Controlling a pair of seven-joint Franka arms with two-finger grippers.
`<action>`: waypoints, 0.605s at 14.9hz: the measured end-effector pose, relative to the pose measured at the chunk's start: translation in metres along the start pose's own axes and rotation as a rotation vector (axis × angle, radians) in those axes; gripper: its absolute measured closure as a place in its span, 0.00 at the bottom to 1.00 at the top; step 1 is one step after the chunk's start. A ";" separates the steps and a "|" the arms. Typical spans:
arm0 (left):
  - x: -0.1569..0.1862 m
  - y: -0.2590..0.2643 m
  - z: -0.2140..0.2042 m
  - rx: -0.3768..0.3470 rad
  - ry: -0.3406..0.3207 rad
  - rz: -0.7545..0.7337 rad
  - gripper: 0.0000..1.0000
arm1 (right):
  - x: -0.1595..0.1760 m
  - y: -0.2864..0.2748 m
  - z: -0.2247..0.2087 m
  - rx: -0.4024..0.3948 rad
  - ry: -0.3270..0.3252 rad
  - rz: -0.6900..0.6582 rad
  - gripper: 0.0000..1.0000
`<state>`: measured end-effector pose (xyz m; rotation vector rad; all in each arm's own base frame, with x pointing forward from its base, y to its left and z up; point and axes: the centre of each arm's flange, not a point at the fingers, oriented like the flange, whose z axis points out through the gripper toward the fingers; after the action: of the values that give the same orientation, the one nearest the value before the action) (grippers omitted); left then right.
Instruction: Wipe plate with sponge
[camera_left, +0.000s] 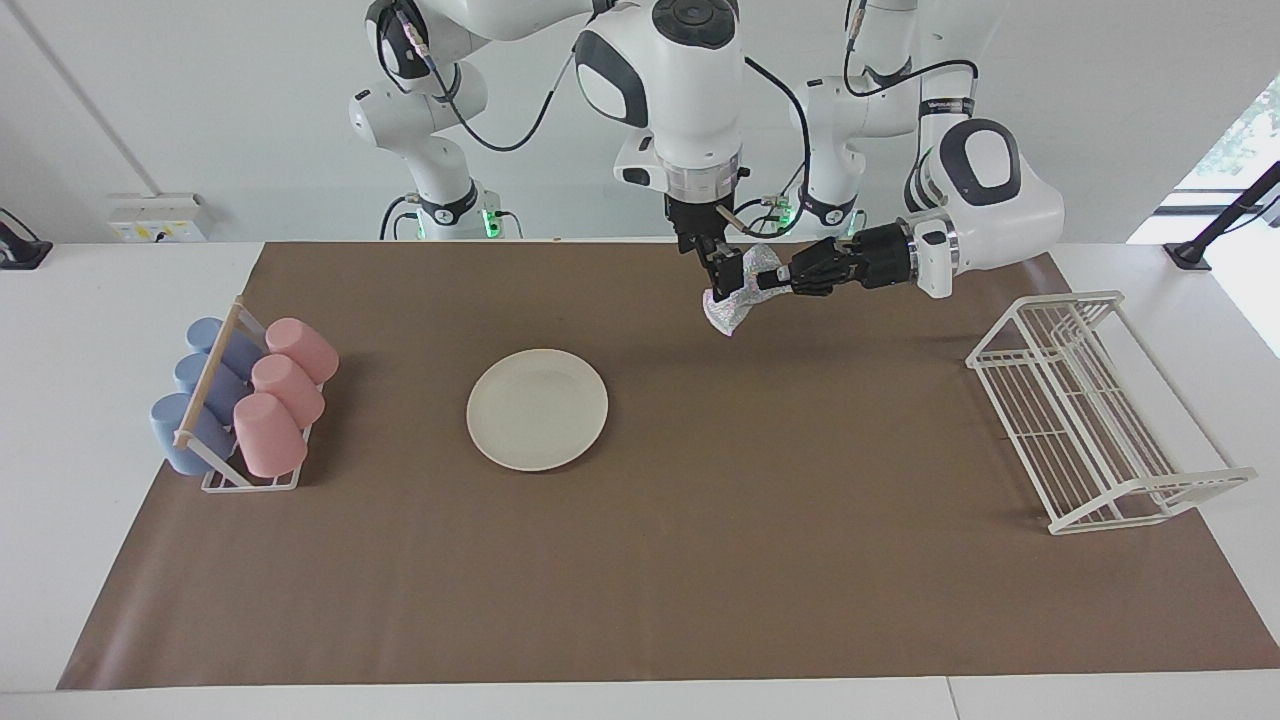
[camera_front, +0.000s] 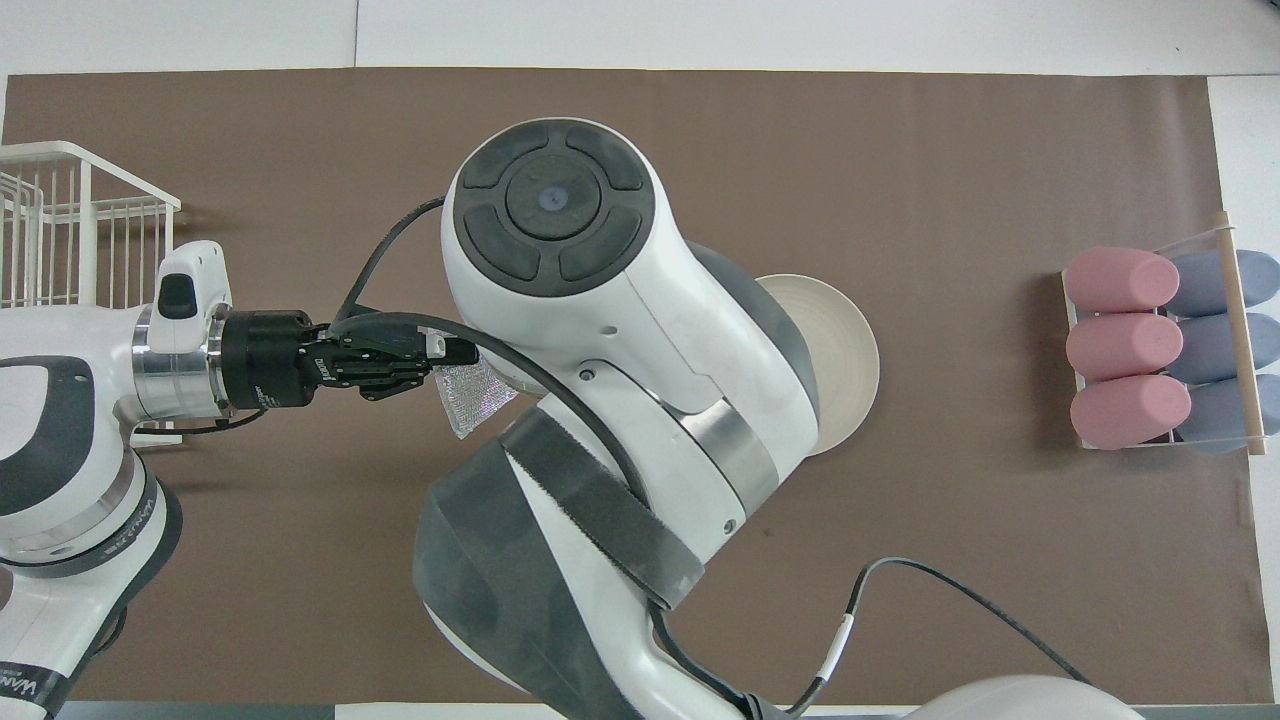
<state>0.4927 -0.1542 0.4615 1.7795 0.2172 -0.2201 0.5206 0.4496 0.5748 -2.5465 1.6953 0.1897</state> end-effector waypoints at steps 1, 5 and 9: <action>-0.002 -0.005 0.002 -0.012 -0.014 0.011 0.95 | -0.001 0.001 0.000 -0.001 0.000 0.008 0.00; -0.005 -0.016 0.006 -0.051 -0.023 0.024 0.95 | -0.004 -0.001 0.005 0.013 -0.006 0.009 0.00; -0.009 -0.013 0.015 -0.063 -0.037 0.029 0.95 | -0.007 -0.002 0.016 0.051 -0.017 0.033 0.00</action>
<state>0.4806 -0.1661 0.4484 1.7139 0.1699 -0.2233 0.5194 0.4586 0.5599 -2.4749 1.7139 0.1671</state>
